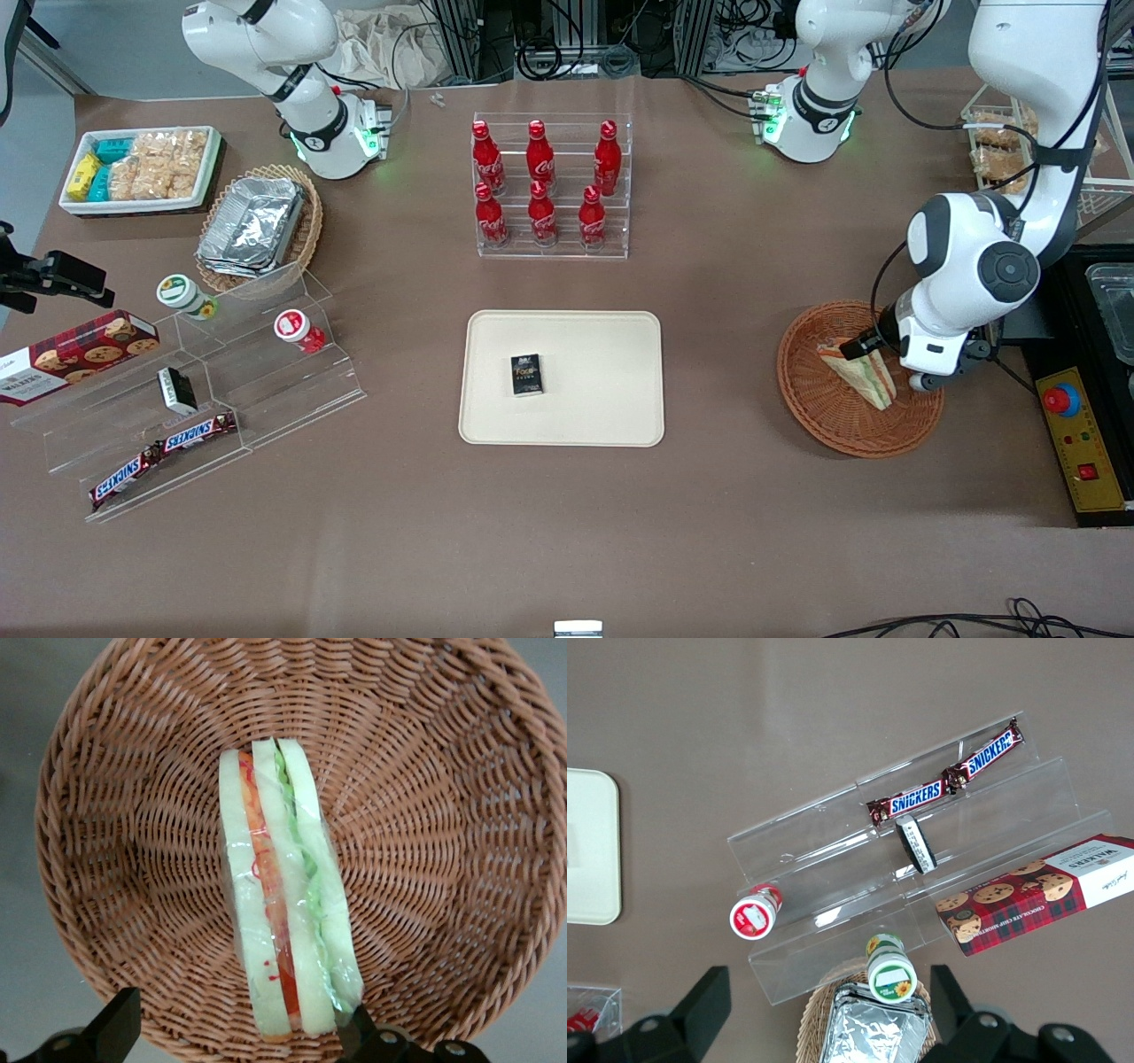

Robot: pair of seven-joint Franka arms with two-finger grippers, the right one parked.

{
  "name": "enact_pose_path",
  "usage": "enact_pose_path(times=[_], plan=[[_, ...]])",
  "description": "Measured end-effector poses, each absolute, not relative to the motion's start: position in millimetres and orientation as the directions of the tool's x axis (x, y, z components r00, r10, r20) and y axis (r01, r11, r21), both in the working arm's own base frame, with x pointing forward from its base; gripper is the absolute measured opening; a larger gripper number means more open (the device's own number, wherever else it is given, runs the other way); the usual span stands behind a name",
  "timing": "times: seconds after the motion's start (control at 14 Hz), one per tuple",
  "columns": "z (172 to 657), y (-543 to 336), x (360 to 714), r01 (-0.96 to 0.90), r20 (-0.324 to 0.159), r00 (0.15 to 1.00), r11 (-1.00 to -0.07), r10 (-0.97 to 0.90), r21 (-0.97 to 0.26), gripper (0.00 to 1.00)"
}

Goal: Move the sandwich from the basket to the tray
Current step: 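Close the left gripper on the sandwich and lift it from the basket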

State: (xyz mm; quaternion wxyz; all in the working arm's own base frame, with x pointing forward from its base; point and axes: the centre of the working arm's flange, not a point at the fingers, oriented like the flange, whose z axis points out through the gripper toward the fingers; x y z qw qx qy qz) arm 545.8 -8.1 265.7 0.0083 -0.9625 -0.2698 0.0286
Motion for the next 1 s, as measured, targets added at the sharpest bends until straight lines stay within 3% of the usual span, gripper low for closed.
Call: enact_pose_path(times=[0.5,0.71,1.0], plan=[[266.2,-8.2,565.5,0.623,-0.042,0.781,-0.782,0.624,-0.021,1.00],[288.1,-4.7,575.9,0.635,-0.100,0.762,-0.768,0.640,-0.082,1.00],[293.8,-3.2,587.0,0.696,-0.108,0.703,-0.711,0.703,-0.102,1.00]])
